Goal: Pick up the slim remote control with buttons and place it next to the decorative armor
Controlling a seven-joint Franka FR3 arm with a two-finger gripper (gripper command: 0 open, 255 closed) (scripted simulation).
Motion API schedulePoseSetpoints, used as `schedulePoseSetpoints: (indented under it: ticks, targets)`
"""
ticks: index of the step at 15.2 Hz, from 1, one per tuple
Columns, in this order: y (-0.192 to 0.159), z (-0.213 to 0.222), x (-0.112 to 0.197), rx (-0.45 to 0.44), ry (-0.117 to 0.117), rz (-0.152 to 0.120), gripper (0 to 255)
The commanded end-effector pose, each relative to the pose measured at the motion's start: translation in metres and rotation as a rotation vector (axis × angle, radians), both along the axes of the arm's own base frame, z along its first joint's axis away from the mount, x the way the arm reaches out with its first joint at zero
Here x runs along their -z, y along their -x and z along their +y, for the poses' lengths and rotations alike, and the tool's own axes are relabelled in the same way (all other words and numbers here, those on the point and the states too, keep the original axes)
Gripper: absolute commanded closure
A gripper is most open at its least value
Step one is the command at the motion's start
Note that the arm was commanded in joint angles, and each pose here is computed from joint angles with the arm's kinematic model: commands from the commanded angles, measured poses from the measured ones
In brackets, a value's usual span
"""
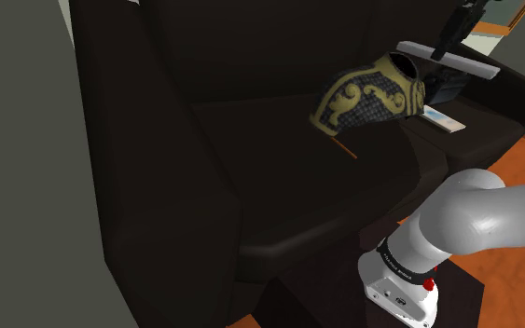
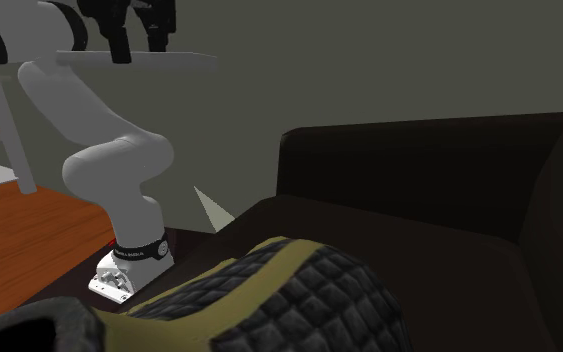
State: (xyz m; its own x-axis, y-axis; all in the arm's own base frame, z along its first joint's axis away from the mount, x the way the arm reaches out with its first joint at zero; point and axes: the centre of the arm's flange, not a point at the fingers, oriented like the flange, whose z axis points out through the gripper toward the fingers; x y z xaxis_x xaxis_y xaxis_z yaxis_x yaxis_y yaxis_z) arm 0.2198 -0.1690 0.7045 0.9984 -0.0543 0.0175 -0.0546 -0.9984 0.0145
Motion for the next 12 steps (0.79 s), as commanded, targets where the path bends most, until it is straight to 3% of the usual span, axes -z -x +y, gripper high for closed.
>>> schedulePoseSetpoints:
  ticks: [1, 12]
  targets:
    - [0.003, -0.006, 0.005, -0.001, 0.000, 0.000, 255]
    - [0.003, -0.006, 0.063, -0.001, 0.000, 0.000, 255]
